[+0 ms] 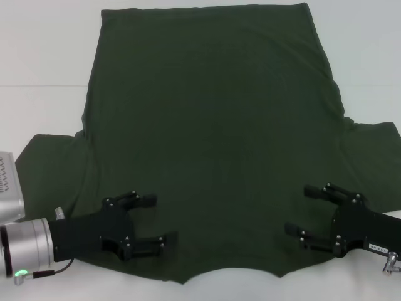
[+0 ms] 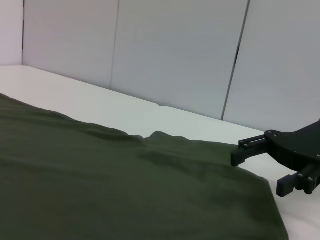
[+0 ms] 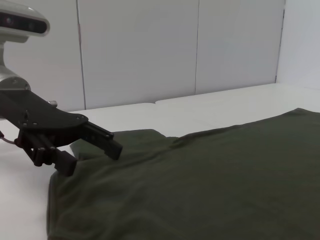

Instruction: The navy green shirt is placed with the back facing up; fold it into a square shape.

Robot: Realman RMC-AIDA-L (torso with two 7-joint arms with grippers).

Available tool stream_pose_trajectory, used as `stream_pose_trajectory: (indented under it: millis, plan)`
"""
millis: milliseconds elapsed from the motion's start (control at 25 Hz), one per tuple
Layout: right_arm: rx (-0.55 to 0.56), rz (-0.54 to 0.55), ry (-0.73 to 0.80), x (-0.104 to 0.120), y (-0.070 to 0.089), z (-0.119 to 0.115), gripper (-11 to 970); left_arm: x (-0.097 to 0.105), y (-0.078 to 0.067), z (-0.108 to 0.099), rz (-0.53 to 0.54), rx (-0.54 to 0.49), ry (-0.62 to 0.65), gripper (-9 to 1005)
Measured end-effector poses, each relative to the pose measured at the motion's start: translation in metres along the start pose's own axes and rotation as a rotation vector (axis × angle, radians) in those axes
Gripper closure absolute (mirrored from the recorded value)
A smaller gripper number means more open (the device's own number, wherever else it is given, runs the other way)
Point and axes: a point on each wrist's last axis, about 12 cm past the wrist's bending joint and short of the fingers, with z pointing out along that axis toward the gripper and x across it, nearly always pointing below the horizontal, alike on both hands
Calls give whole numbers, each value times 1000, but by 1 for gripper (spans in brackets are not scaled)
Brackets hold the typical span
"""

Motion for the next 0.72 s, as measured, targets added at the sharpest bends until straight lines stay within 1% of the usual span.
stream_pose_trajectory:
  millis: [600,720]
  plan:
    - [-32,0,-6,-3,2,9,59,1,1,-2,-8,-10,-1,82]
    - [-32,0,-8,-3,2,9,59,1,2,-3,-29,-20,-9,83]
